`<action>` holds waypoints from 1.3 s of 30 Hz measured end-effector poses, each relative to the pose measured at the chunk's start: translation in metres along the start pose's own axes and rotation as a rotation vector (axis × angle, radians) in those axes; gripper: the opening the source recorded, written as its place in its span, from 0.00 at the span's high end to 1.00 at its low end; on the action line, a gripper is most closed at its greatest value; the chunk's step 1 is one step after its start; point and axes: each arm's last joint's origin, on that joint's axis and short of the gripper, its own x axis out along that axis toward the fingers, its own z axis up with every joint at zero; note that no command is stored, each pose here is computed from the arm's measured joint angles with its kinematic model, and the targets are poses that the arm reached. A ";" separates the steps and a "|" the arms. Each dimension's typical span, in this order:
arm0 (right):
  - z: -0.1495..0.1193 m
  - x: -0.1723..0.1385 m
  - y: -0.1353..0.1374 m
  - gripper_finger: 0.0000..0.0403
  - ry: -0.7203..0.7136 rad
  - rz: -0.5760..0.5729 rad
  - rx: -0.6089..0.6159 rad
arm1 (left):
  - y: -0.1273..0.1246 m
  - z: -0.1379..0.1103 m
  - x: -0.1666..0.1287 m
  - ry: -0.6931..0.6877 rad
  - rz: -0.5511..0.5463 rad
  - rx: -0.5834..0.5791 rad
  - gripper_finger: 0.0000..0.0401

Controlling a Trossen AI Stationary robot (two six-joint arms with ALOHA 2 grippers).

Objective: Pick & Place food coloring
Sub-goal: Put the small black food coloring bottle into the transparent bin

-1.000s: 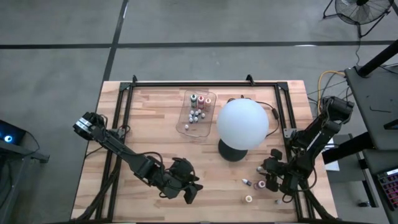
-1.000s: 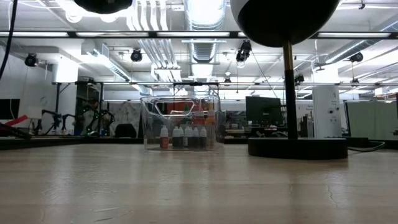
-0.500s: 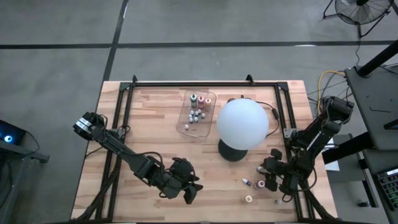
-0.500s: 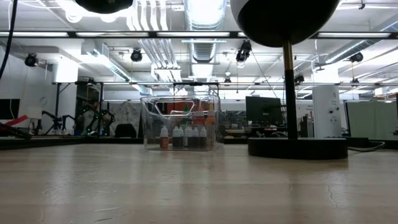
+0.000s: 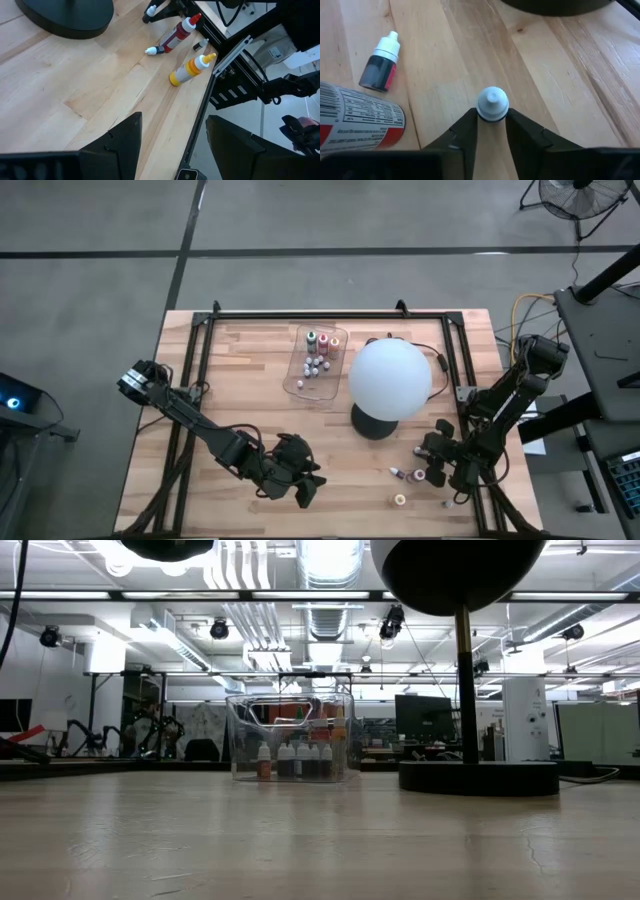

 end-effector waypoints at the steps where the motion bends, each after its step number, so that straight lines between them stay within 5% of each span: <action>1: 0.000 0.000 0.000 0.79 0.000 0.000 0.001 | 0.000 0.000 0.000 0.000 0.000 0.000 0.52; 10: 0.003 -0.005 0.006 0.87 0.017 0.029 0.048 | 0.002 -0.002 0.001 0.007 0.006 0.004 0.52; 18: 0.018 -0.028 0.022 0.88 0.098 -0.015 -0.041 | 0.002 -0.002 0.001 0.034 -0.005 0.031 0.52; 30: 0.059 -0.090 0.039 0.88 0.103 -0.107 -0.123 | 0.002 -0.002 0.001 0.031 -0.005 0.035 0.52; 39: 0.097 -0.144 0.061 0.88 0.080 0.020 -0.188 | -0.005 0.002 0.001 -0.034 -0.067 0.089 0.52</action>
